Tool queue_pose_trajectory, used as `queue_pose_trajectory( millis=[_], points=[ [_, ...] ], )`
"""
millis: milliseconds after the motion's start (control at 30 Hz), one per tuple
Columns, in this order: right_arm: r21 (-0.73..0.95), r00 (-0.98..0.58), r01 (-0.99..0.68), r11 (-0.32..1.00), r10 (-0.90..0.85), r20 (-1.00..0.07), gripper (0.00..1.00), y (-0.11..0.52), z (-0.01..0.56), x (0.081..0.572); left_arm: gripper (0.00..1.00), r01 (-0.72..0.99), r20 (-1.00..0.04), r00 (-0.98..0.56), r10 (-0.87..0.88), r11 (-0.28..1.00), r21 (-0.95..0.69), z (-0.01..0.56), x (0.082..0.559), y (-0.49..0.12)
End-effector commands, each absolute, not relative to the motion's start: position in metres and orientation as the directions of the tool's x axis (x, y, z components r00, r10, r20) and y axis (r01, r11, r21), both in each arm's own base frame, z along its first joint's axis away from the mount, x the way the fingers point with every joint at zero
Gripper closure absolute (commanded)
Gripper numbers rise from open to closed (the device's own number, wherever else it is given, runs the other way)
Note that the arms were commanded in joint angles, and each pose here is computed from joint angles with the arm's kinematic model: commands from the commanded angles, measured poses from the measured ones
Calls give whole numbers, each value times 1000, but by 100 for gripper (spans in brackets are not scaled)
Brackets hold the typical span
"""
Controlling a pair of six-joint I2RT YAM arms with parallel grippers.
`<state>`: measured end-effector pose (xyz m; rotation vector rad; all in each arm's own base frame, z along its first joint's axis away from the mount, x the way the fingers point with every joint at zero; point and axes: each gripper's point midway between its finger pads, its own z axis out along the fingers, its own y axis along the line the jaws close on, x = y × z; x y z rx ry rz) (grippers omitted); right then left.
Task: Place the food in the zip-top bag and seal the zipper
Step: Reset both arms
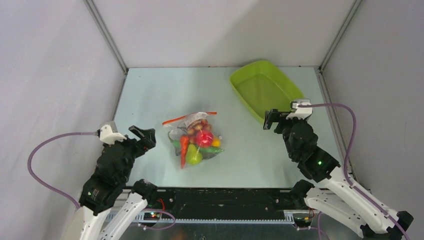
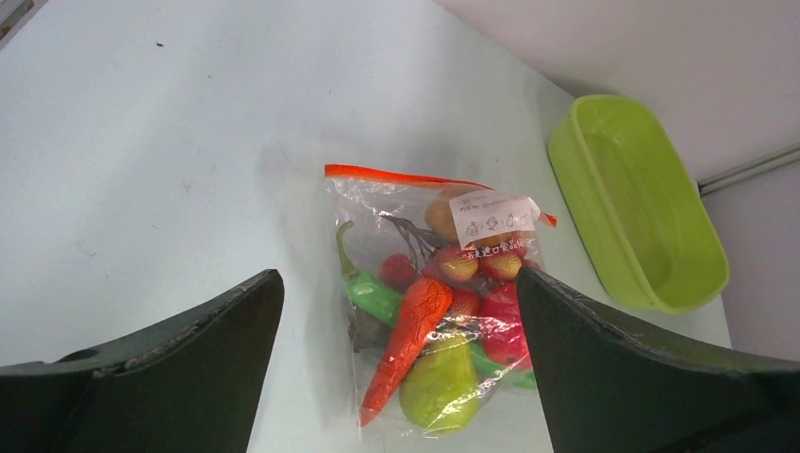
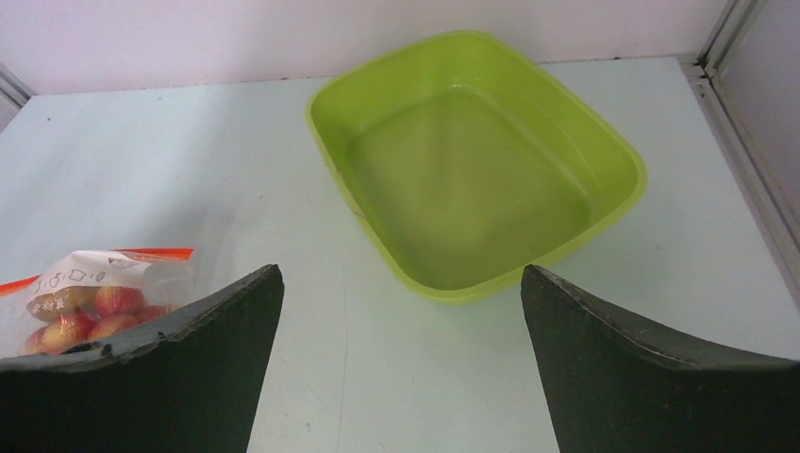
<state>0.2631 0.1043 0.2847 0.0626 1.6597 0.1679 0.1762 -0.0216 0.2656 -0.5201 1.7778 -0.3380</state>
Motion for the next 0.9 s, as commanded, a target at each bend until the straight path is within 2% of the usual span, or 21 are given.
queue_pose_trajectory(
  millis=[0, 867],
  points=[
    [116, -80, -35, 993, 113, -990, 0, 95, 289, 261, 0, -193, -829, -195, -525, 849, -492, 263, 179, -19],
    [67, -93, -48, 997, 62, -994, 1, 88, 277, 258, 0, -132, -771, -248, -586, 809, -573, 260, 180, -42]
  ],
)
